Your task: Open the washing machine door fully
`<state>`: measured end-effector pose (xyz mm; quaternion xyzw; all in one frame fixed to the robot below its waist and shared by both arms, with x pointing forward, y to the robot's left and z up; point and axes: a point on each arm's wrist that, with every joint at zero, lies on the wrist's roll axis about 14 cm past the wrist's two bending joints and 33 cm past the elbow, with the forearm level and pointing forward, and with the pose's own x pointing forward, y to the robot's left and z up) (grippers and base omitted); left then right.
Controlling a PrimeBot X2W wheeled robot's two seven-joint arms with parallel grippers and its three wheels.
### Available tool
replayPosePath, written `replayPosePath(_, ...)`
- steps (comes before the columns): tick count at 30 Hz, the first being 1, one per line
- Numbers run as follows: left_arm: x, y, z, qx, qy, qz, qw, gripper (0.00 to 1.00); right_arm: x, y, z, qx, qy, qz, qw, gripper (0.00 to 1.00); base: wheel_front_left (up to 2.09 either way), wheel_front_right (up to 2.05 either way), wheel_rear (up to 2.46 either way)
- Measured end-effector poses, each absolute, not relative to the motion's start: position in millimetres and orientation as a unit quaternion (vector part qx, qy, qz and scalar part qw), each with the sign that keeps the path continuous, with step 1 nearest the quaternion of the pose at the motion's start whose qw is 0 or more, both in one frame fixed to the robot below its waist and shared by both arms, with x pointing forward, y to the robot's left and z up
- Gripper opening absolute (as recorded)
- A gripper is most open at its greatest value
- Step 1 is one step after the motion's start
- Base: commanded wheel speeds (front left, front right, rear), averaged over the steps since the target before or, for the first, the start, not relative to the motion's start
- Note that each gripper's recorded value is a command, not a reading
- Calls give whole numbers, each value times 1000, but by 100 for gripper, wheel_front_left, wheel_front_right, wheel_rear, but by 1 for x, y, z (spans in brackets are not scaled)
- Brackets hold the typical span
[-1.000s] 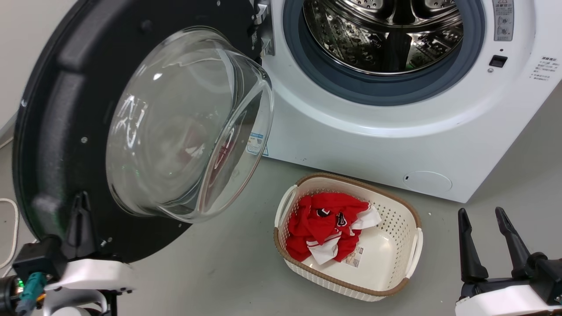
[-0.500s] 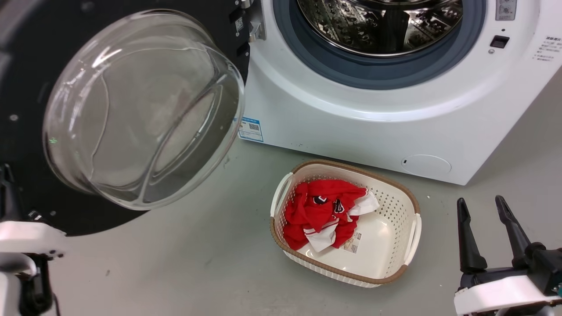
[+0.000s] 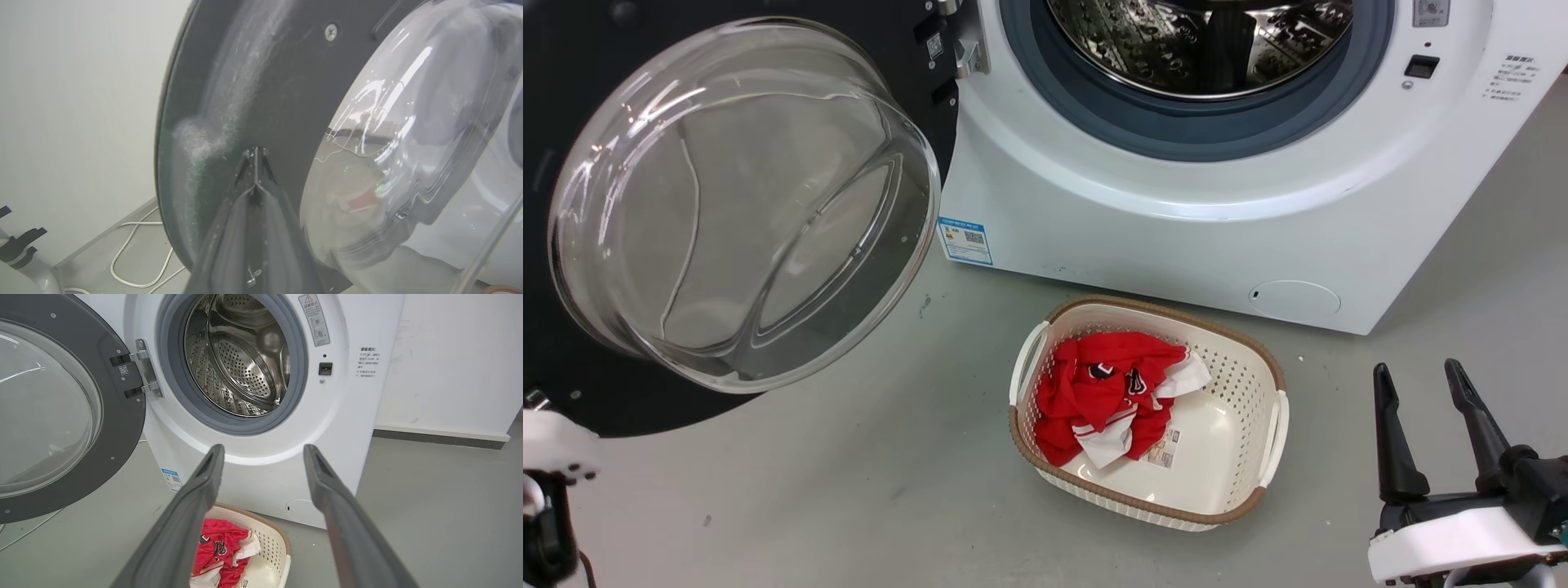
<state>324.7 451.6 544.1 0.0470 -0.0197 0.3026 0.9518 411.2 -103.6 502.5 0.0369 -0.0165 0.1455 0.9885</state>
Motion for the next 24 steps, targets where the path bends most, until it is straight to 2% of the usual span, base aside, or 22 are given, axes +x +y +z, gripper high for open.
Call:
replayPosePath(10, 310, 405, 545, 52, -46, 264, 962, 0, 402, -107, 515, 39, -33, 142, 989, 100, 0, 0, 0)
replayPosePath(24, 336, 248, 547, -2, -88, 79, 993, 0, 380, -125, 531, 29, -52, 119, 991, 100, 0, 0, 0)
